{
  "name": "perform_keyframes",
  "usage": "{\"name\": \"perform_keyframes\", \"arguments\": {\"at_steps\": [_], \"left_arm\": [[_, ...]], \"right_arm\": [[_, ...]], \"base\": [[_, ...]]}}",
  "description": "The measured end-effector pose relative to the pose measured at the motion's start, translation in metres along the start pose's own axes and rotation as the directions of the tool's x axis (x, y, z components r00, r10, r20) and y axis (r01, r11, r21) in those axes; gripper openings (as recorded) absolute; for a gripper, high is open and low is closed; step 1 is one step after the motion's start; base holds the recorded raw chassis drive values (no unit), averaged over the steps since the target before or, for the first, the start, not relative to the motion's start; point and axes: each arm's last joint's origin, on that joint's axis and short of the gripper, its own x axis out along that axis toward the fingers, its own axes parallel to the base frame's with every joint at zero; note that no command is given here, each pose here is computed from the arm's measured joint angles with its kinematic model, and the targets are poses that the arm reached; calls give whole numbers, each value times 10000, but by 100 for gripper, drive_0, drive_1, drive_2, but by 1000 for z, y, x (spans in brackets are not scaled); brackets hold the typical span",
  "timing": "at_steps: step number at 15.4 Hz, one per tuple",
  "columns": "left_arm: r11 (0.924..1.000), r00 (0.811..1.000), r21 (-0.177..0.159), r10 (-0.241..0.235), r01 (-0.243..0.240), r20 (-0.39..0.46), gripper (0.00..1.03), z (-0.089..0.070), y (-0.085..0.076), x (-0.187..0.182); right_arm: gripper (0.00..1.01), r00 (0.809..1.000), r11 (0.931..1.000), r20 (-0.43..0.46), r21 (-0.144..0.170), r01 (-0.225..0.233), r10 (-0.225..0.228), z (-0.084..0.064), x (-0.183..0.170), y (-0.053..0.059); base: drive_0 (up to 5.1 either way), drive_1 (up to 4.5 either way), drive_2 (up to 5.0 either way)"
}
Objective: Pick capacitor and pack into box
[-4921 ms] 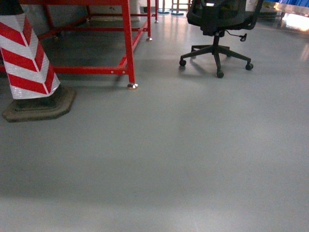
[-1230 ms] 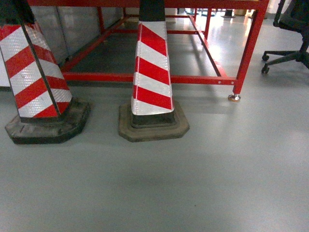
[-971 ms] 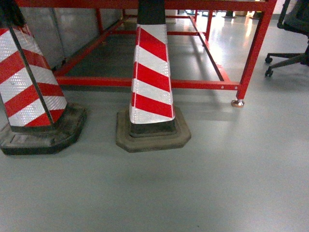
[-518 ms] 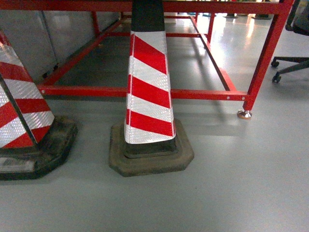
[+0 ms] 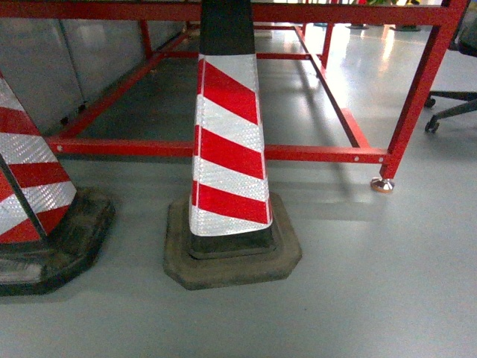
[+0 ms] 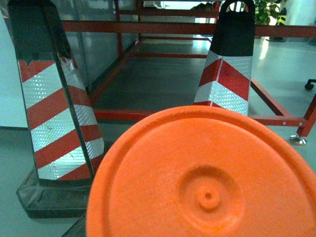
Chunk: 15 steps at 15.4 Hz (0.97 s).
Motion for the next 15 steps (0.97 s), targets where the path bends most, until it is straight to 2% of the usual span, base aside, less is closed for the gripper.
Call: {"name": "perform_keyframes", "arguments": {"at_steps": [15], "left_arm": [[10000,10000,0,0,0,0,43,0,0,0]], "right_arm": [[98,10000,10000,0,0,0,0,0,0,0]], "base": [[0,0,0]]}}
